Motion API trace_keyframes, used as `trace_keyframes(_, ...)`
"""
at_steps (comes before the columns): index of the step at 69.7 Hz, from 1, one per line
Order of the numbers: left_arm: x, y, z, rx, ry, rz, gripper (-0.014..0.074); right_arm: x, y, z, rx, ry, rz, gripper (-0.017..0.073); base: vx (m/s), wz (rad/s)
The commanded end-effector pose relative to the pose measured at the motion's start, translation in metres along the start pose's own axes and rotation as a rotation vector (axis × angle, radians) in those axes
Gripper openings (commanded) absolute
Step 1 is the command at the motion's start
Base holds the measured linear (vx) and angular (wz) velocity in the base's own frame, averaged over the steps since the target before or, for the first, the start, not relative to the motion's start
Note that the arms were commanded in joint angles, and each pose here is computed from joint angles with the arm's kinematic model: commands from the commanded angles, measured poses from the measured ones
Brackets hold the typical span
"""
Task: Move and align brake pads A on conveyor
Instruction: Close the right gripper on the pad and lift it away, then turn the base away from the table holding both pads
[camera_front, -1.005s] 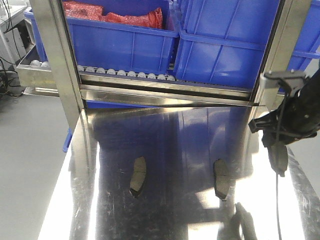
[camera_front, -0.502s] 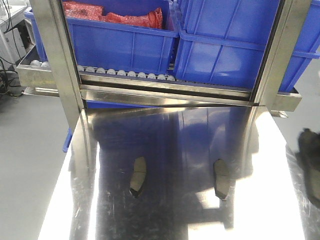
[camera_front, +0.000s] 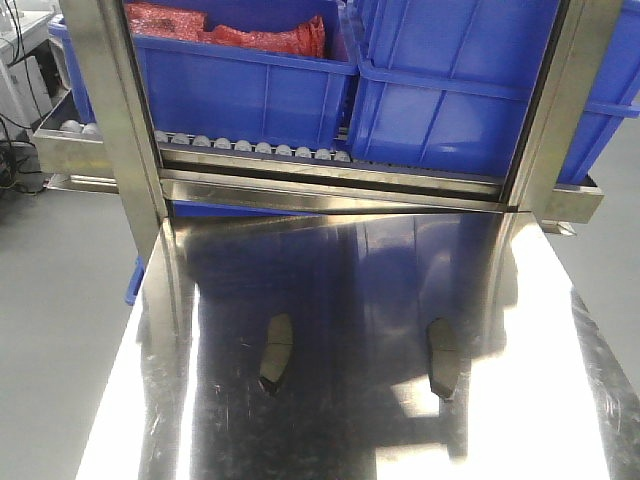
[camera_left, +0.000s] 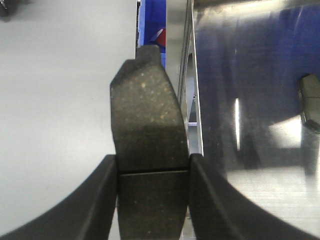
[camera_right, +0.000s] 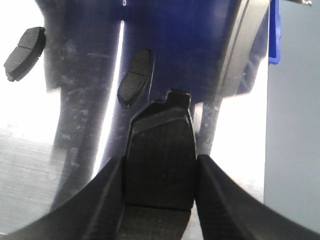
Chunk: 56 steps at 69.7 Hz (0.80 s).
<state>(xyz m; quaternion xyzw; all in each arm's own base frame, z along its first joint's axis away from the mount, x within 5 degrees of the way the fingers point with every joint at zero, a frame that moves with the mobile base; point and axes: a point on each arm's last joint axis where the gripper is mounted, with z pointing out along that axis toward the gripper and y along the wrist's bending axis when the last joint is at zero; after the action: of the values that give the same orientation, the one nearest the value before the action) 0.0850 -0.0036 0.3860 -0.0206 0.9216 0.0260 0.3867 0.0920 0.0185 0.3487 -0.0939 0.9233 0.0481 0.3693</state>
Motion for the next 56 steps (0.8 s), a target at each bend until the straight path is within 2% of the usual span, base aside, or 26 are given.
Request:
trace_keyframes(1,-0.0099,0.0011,-0.0056,0.002,-0.083,-0.005,-0.0006,-0.0116,0.0003,-0.0089,0.002,-0.119,0.004,-0.0007,0.00,0.00)
trace_keyframes(12,-0.0099,0.0011,-0.0056,0.002,-0.083,-0.005,-0.0006,-0.0119,0.0021,-0.0089,-0.018,-0.122,0.015,-0.0007,0.00,0.00)
trace_keyframes(56,-0.0099,0.0011,-0.0056,0.002,-0.083,-0.005,-0.0006,-0.0119,0.0016,-0.0089,-0.012,-0.122,0.012,-0.0007,0.00,0.00)
